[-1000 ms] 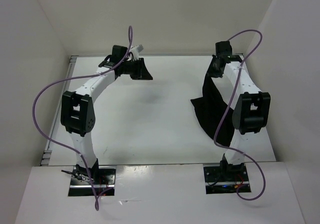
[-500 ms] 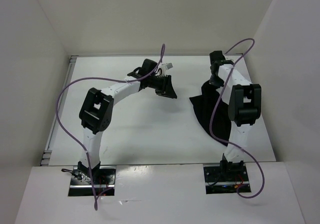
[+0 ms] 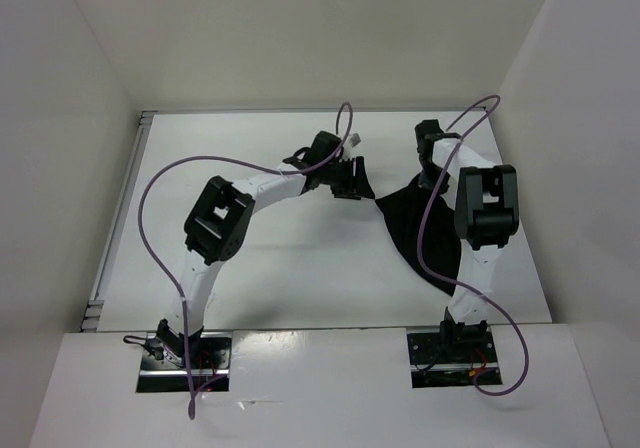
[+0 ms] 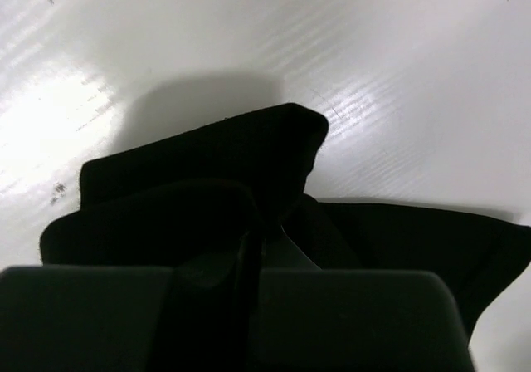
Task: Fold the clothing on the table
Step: Flatten the skirt out
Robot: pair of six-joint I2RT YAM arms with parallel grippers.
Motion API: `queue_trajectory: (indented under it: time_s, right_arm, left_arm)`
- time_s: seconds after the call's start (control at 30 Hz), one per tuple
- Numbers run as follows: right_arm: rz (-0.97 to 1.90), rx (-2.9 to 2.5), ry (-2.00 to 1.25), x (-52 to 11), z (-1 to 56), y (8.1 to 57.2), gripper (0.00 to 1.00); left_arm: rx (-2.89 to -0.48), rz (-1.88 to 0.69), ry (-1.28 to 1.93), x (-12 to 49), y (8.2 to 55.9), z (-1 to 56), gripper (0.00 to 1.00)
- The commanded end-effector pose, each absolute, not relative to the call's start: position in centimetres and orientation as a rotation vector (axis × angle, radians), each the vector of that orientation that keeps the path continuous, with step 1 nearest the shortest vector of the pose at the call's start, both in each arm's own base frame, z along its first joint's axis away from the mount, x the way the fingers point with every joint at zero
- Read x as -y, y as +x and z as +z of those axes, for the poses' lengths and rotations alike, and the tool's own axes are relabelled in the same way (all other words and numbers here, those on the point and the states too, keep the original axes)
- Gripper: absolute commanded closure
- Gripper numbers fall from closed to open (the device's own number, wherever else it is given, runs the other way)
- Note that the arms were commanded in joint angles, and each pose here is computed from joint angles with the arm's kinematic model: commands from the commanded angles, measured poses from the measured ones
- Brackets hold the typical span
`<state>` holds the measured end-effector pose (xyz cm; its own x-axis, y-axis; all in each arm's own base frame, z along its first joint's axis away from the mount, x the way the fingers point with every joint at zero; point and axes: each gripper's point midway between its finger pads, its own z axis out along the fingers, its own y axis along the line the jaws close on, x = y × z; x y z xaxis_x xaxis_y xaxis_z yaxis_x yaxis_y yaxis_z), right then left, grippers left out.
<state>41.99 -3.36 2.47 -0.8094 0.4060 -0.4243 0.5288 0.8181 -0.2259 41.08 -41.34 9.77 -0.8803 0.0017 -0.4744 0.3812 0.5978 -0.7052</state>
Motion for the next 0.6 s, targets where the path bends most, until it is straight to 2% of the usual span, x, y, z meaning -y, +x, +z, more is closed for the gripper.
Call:
queue_trajectory:
  time_s: [0.0, 0.27, 0.57]
  right_arm:
    - [-0.508, -2.635, 0.735, 4.0, 3.9, 40.2, 1.0]
    - [-0.51, -2.612, 0.76, 4.1, 4.6, 39.6, 1.0]
    - [-0.51, -2.612, 0.76, 4.1, 4.6, 39.4, 1.0]
  left_arm:
    - [-2.317, -1.105, 0.167, 42.5, 43.8, 10.8, 0.39]
    - [-2.377, -1.09, 0.028, 44.4, 42.8, 8.1, 0.39]
    - [-2.473, -1.046, 0.014, 45.9, 40.0, 4.8, 0.41]
